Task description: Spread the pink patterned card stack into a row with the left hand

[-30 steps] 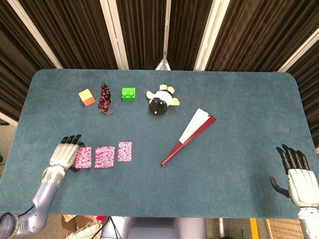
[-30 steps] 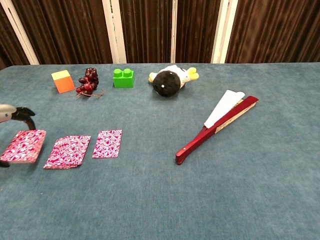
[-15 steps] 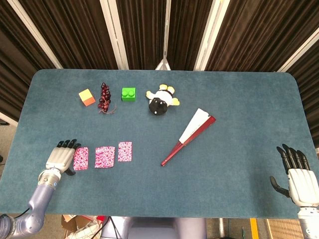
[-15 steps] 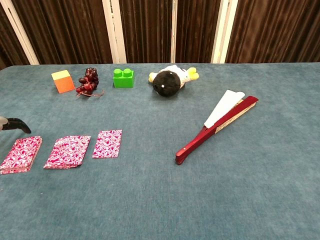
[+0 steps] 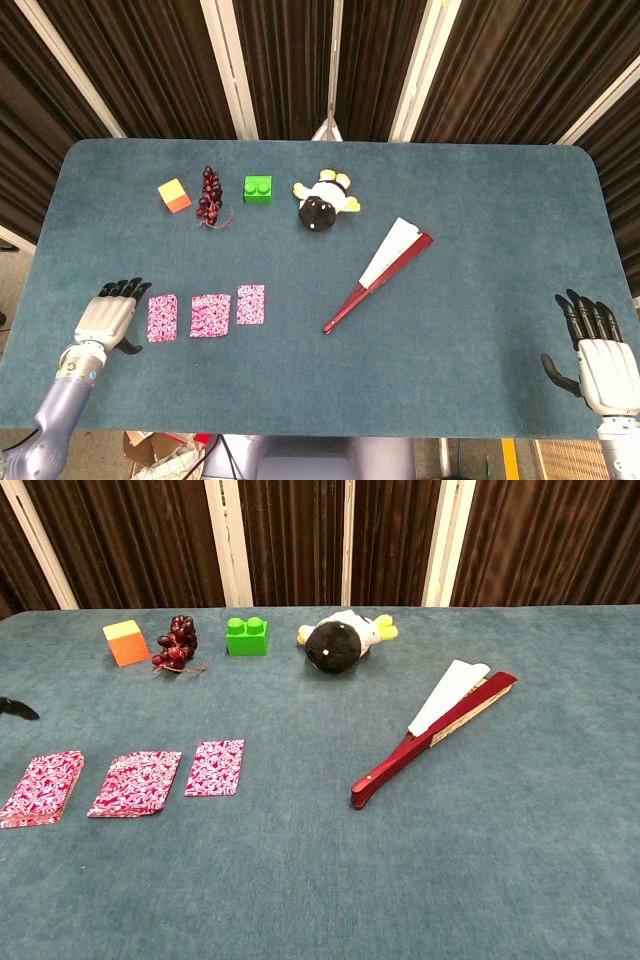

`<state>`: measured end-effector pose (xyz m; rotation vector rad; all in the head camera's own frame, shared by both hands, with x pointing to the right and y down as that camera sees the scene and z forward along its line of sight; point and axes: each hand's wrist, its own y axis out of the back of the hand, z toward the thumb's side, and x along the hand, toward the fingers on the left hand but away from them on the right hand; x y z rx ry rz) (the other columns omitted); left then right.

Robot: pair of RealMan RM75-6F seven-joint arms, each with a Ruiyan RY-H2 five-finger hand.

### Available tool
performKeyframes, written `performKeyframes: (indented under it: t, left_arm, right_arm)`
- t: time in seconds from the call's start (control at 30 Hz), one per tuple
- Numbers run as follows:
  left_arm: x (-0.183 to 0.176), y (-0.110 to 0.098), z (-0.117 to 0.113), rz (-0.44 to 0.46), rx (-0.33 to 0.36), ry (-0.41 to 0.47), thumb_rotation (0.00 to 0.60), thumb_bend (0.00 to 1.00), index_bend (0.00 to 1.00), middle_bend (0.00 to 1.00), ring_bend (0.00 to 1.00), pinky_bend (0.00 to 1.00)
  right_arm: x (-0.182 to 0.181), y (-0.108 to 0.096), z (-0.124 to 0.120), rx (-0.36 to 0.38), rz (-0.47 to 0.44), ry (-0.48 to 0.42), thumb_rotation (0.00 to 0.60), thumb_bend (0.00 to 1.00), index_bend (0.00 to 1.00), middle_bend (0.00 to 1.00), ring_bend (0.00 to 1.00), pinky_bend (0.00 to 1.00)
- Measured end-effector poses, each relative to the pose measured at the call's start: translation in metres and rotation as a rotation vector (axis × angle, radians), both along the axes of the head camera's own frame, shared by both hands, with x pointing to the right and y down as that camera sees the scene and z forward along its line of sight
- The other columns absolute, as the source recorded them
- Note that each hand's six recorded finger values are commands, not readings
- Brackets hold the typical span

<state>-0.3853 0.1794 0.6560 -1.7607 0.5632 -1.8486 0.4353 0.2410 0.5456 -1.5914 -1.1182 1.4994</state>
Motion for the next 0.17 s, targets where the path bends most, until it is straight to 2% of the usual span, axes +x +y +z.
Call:
performKeyframes:
  t: [0.17]
  left_arm:
    - [-0.010, 0.001, -0.029, 0.003, 0.142, 0.038, 0.600, 0.15, 0.00, 0.00, 0.00, 0.00]
  right_arm:
    - [0.000, 0.000, 0.001, 0.000, -0.005, 0.010, 0.600, 0.37, 0.00, 0.00, 0.00, 0.05]
